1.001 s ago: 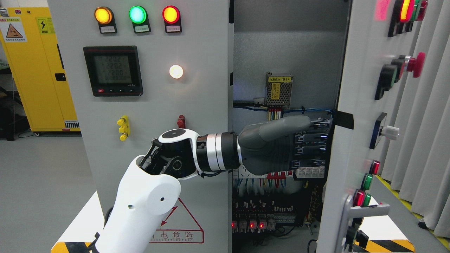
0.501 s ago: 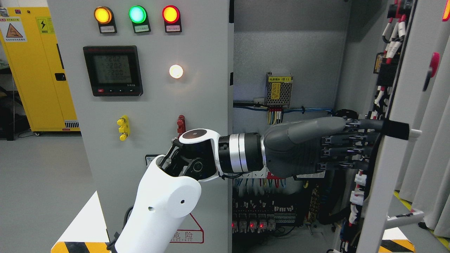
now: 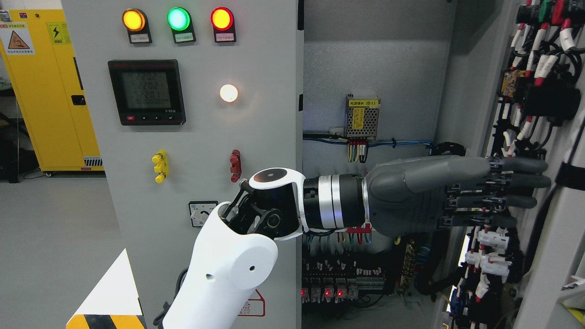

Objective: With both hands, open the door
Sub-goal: 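Sweep the left hand outward, swinging the push-button door wide open, then withdraw the left hand down and out of the cabinet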

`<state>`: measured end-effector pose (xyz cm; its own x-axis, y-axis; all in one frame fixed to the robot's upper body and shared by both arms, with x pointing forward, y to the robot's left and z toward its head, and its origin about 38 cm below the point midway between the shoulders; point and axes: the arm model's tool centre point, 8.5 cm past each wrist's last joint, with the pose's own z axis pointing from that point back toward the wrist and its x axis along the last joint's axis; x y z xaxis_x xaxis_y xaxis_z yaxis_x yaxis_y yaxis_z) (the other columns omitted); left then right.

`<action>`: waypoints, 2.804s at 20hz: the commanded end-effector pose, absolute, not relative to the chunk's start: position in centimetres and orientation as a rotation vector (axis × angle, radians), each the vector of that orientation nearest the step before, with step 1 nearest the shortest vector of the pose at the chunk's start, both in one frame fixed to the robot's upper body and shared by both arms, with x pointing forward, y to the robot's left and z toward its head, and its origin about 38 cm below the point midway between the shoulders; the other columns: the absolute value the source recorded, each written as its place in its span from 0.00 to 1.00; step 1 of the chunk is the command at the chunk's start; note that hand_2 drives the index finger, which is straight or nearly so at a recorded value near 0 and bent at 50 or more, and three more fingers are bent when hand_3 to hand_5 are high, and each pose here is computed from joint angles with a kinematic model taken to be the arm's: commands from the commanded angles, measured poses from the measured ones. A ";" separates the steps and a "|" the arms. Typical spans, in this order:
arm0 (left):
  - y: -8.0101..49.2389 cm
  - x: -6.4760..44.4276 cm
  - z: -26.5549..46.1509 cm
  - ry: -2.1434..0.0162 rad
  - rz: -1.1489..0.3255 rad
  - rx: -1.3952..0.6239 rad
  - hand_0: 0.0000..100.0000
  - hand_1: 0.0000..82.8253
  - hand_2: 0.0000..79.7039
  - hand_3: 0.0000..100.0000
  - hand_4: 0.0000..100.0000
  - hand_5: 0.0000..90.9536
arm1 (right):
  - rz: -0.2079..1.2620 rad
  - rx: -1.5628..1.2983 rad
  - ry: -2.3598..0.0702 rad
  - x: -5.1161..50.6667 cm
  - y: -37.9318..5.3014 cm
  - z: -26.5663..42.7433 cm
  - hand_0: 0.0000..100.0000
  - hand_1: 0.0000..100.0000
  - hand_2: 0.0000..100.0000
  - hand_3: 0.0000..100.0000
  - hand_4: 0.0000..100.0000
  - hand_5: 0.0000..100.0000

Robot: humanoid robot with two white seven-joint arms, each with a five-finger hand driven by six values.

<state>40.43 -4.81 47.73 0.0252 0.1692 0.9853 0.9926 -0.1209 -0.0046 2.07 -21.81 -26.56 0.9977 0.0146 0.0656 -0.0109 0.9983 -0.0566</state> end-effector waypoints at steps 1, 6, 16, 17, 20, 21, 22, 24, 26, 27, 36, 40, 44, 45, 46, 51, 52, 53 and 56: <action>-6.5 38.0 48.1 -1.268 -1.270 -1.439 0.12 0.67 0.00 0.00 0.00 0.00 | 0.013 -0.055 -0.068 2.1 -21.8 -26.6 0.00 0.50 0.04 0.00 0.00 0.00; -7.9 37.2 47.1 -1.234 -1.315 -1.415 0.12 0.67 0.00 0.00 0.00 0.00 | 0.013 -0.055 -0.068 2.1 -21.8 -26.6 0.00 0.50 0.04 0.00 0.00 0.00; -10.1 36.9 46.5 -1.199 -1.314 -1.383 0.12 0.67 0.00 0.00 0.00 0.00 | 0.013 -0.057 -0.068 2.1 -21.9 -26.6 0.00 0.50 0.04 0.00 0.00 0.00; -10.3 37.0 46.8 -1.200 -1.311 -1.387 0.12 0.67 0.00 0.00 0.00 0.00 | 0.013 -0.057 -0.068 2.1 -21.9 -26.6 0.00 0.50 0.04 0.00 0.00 0.00; -11.0 37.3 47.6 -1.196 -1.315 -1.398 0.12 0.67 0.00 0.00 0.00 0.00 | 0.013 -0.057 -0.068 2.1 -21.9 -26.6 0.00 0.50 0.04 0.00 0.00 0.00; -11.2 37.4 47.6 -1.195 -1.315 -1.395 0.12 0.67 0.00 0.00 0.00 0.00 | 0.013 -0.057 -0.068 2.1 -21.9 -26.6 0.00 0.50 0.04 0.00 0.00 0.00; -11.4 37.4 47.3 -1.188 -1.315 -1.390 0.12 0.67 0.00 0.00 0.00 0.00 | 0.013 -0.057 -0.068 2.1 -21.9 -26.6 0.00 0.50 0.04 0.00 0.00 0.00; -12.0 37.1 47.4 -1.180 -1.335 -1.372 0.12 0.67 0.00 0.00 0.00 0.00 | 0.013 -0.057 -0.068 2.1 -21.9 -26.6 0.00 0.50 0.04 0.00 0.00 0.00; -12.4 36.9 47.5 -1.172 -1.342 -1.361 0.12 0.67 0.00 0.00 0.00 0.00 | 0.013 -0.057 -0.068 2.1 -21.9 -26.6 0.00 0.50 0.04 0.00 0.00 0.00; -12.5 36.8 47.5 -1.168 -1.339 -1.363 0.12 0.67 0.00 0.00 0.00 0.00 | 0.013 -0.057 -0.068 2.1 -21.9 -26.6 0.00 0.50 0.04 0.00 0.00 0.00; -12.9 36.5 47.3 -1.190 -1.349 -1.359 0.12 0.67 0.00 0.00 0.00 0.00 | 0.013 -0.057 -0.068 2.1 -21.9 -26.6 0.00 0.50 0.04 0.00 0.00 0.00; -11.0 36.9 49.5 -1.253 -1.302 -1.408 0.12 0.67 0.00 0.00 0.00 0.00 | 0.013 -0.055 -0.071 2.3 -21.8 -26.6 0.00 0.50 0.04 0.00 0.00 0.00; -8.6 36.7 50.1 -1.299 -1.261 -1.447 0.12 0.67 0.00 0.00 0.00 0.00 | 0.013 -0.055 -0.071 2.3 -21.8 -26.6 0.00 0.50 0.04 0.00 0.00 0.00; -7.8 36.9 49.5 -1.302 -1.246 -1.430 0.12 0.67 0.00 0.00 0.00 0.00 | 0.013 -0.057 -0.071 2.3 -21.9 -26.6 0.00 0.50 0.04 0.00 0.00 0.00; -7.1 37.5 48.9 -1.315 -1.229 -1.399 0.12 0.67 0.00 0.00 0.00 0.00 | 0.013 -0.057 -0.071 2.3 -21.9 -26.6 0.00 0.50 0.04 0.00 0.00 0.00; -3.4 40.3 43.0 -1.373 -1.088 -1.266 0.12 0.67 0.00 0.00 0.00 0.00 | 0.013 -0.057 -0.071 2.3 -21.9 -26.6 0.00 0.50 0.04 0.00 0.00 0.00; -3.0 40.6 41.9 -1.382 -1.064 -1.243 0.12 0.67 0.00 0.00 0.00 0.00 | 0.013 -0.057 -0.071 2.3 -21.9 -26.6 0.00 0.50 0.04 0.00 0.00 0.00; -2.4 40.9 40.4 -1.389 -1.035 -1.203 0.12 0.67 0.00 0.00 0.00 0.00 | 0.013 -0.057 -0.071 2.3 -21.9 -26.6 0.00 0.50 0.04 0.00 0.00 0.00; -0.5 41.9 35.3 -1.361 -0.928 -1.133 0.12 0.67 0.00 0.00 0.00 0.00 | 0.013 -0.057 -0.071 2.3 -21.9 -26.6 0.00 0.50 0.04 0.00 0.00 0.00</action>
<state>40.53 -5.96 40.33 0.0347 0.0993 0.9945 0.9977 0.0546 -0.0402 2.25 -21.88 -26.56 0.9974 0.0149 0.0698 -0.0109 0.9983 -0.0576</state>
